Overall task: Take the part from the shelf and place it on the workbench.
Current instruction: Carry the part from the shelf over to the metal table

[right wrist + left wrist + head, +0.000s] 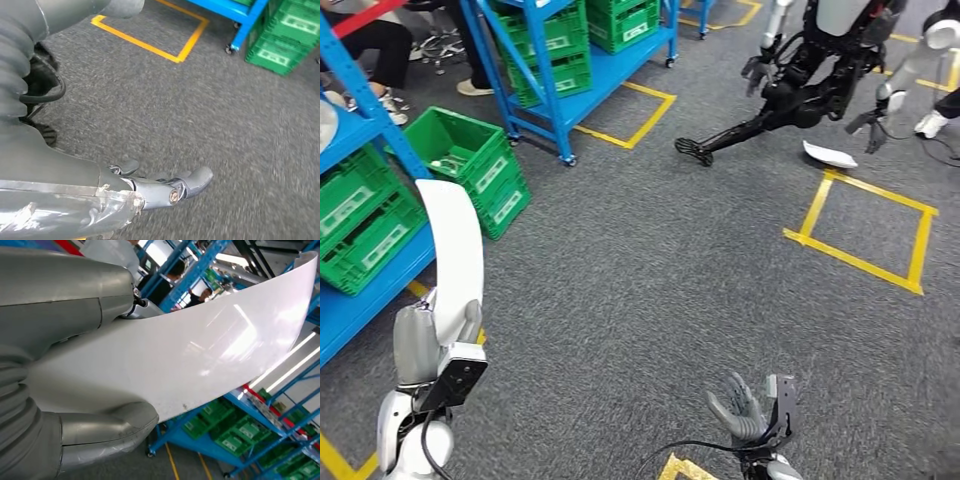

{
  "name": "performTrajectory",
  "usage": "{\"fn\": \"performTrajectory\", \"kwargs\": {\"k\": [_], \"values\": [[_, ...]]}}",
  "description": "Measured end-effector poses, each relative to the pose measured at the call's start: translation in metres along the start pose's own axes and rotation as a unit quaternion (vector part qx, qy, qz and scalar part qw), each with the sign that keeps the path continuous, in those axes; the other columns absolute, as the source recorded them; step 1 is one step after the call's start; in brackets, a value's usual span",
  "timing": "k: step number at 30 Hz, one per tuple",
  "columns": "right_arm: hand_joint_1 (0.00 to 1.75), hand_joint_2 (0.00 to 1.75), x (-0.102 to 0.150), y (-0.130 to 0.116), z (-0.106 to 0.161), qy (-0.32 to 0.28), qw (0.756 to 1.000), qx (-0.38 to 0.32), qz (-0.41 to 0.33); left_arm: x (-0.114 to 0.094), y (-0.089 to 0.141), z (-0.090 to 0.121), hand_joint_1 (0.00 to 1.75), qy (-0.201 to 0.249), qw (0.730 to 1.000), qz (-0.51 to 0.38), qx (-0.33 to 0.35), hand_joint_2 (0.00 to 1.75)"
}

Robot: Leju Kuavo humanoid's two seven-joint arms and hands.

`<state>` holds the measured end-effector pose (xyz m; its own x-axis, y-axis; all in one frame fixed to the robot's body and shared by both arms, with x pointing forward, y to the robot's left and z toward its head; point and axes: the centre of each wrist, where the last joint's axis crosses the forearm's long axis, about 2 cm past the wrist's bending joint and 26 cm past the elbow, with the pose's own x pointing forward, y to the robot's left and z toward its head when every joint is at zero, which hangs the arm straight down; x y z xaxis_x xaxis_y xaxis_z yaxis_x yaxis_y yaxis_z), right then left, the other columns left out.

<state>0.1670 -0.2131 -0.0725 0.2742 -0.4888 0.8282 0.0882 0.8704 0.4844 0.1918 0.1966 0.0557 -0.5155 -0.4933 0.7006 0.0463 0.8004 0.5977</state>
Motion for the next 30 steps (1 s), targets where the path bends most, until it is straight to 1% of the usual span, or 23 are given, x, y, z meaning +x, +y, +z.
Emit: {"fn": "performTrajectory", "kwargs": {"k": [7,11,13,19,22,26,30], "values": [[0.00,1.75,0.000,-0.003,0.002,-0.005,1.000,-0.007,-0.010,0.000,-0.001,-0.001,1.75,0.001,1.000,0.001,0.000,1.75],[0.00,1.75,-0.001,-0.009,0.008,-0.016,0.998,-0.016,-0.051,0.000,0.000,-0.003,1.75,0.006,1.000,0.008,0.009,1.75],[0.00,1.75,-0.001,-0.011,0.009,-0.020,0.998,-0.018,-0.059,-0.001,-0.001,-0.002,1.75,0.011,1.000,0.014,0.013,1.75],[0.00,1.75,-0.002,-0.016,0.014,-0.016,0.999,-0.029,-0.033,-0.003,-0.001,-0.001,1.75,0.018,0.999,0.021,0.017,1.75],[0.00,1.75,0.000,-0.018,0.013,-0.026,0.999,-0.029,-0.035,-0.003,-0.002,0.000,1.75,0.017,0.999,0.023,0.019,1.75],[0.00,1.75,-0.003,-0.024,0.023,-0.031,0.998,-0.038,-0.040,0.000,-0.005,-0.001,1.75,0.021,0.999,0.042,0.022,1.75],[0.00,1.75,-0.003,-0.027,0.026,-0.035,0.998,-0.037,-0.040,0.002,-0.008,0.001,1.75,0.015,0.997,0.068,0.013,1.75]]}}
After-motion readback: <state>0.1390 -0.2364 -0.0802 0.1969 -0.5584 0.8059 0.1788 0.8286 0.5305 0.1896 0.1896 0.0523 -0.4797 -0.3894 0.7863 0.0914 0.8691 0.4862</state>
